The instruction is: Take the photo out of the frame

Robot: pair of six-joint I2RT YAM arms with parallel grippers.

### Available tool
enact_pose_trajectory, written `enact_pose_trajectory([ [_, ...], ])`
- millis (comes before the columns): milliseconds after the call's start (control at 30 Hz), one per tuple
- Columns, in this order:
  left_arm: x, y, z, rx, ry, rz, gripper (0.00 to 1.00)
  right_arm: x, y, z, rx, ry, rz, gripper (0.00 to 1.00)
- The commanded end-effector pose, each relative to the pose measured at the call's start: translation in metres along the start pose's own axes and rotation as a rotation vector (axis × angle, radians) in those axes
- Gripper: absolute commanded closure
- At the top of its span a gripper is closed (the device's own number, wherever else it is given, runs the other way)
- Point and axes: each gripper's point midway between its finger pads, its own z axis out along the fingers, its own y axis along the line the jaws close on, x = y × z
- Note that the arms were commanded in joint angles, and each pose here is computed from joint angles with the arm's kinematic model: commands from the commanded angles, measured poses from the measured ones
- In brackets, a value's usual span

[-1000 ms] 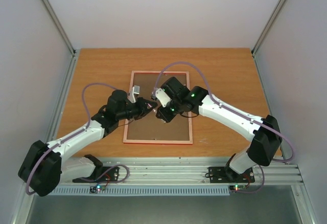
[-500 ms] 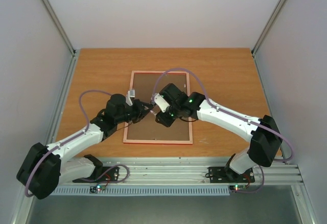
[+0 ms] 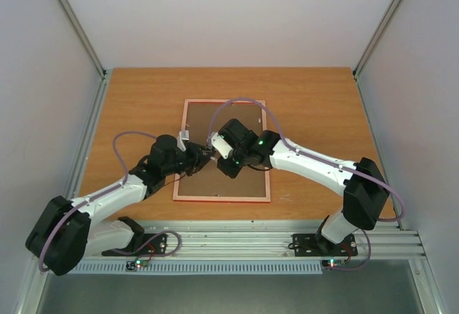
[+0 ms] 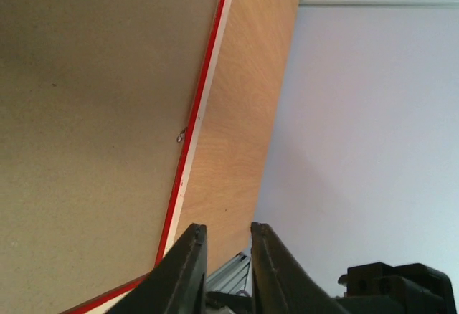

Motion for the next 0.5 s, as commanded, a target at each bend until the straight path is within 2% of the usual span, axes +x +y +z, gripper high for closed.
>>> enact_pose_trajectory([
  [0, -0.011, 0.003, -0.007, -0.023, -0.040, 0.047, 0.70, -0.007, -0.007, 0.000, 0.047, 0.017, -0.068, 0.99],
  [100, -0.029, 0.017, -0.023, -0.107, -0.098, 0.091, 0.56, -0.003, -0.008, 0.005, 0.045, 0.058, -0.083, 0.99],
  [267, -0.059, 0.047, -0.054, -0.277, -0.180, 0.159, 0.48, 0.001, -0.009, 0.019, 0.034, 0.115, -0.080, 0.99],
  [467, -0.080, 0.084, -0.069, -0.439, -0.177, 0.212, 0.44, 0.003, -0.008, 0.035, 0.006, 0.173, -0.057, 0.99],
])
